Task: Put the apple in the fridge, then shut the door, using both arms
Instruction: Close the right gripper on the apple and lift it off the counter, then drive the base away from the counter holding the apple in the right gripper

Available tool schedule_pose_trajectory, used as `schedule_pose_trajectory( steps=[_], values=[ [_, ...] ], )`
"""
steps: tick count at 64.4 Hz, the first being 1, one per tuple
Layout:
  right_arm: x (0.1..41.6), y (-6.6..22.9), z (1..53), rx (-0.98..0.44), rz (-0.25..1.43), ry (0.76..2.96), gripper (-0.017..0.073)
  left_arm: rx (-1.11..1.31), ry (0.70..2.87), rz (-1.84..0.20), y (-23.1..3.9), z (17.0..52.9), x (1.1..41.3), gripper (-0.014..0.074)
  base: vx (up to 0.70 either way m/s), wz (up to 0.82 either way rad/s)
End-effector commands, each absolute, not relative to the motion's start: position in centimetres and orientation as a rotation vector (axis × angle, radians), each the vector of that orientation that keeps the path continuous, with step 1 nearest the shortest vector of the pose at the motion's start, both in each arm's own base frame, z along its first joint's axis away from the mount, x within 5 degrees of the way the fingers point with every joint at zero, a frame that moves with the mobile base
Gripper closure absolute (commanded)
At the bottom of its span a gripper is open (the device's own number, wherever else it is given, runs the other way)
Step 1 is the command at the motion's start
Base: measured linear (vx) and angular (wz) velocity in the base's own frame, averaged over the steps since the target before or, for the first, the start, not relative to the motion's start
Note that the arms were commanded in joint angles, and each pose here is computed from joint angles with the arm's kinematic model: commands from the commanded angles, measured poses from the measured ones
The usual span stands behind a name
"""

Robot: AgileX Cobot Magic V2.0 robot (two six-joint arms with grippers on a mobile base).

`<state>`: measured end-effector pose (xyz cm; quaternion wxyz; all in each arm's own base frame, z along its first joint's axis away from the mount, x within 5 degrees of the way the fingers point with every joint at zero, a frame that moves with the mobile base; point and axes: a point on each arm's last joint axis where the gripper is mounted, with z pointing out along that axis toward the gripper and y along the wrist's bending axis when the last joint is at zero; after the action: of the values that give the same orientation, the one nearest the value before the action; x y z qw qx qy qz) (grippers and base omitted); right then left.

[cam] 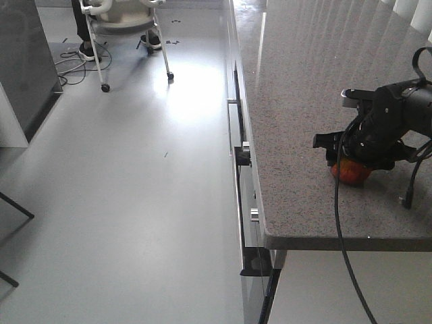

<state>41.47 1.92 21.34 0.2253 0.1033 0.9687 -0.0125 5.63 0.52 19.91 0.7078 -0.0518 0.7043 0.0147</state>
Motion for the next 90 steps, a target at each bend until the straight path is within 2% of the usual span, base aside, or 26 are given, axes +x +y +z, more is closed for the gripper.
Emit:
schedule_pose_trajectory(
  steps=[1,8,16,29,42,52,69,90],
  values=[
    [41.1,1.8,25.7,0.254,-0.022,2.549,0.0412,-0.107,1.46,0.027,0.5,21.2,5.4,0.06,0.0,0.0],
    [40.0,2.0,28.8,0.207,-0.002,2.479,0.0501,-0.107,1.46,0.027,0.5,21.2,5.4,0.06,0.0,0.0],
    [37.5,2.4,34.5,0.094,0.058,2.367,0.0555,-0.107,1.46,0.027,0.5,21.2,5.4,0.06,0.0,0.0],
    [30.3,2.9,43.6,-0.028,0.177,2.11,0.0568,-0.107,1.46,0.027,0.5,21.2,5.4,0.06,0.0,0.0],
    [22.7,2.7,48.9,-0.071,0.221,1.939,0.0568,-0.107,1.46,0.027,0.5,21.2,5.4,0.06,0.0,0.0],
    [17.6,2.4,51.0,-0.09,0.22,1.872,0.0568,-0.107,1.46,0.027,0.5,21.2,5.4,0.06,0.0,0.0],
    [11.1,2.1,52.0,-0.129,0.207,1.859,0.0568,-0.107,1.46,0.027,0.5,21.2,5.4,0.06,0.0,0.0],
    [9.0,1.9,52.5,-0.13,0.206,1.808,0.0568,-0.107,1.46,0.027,0.5,21.2,5.4,0.06,0.0,0.0]
  ],
)
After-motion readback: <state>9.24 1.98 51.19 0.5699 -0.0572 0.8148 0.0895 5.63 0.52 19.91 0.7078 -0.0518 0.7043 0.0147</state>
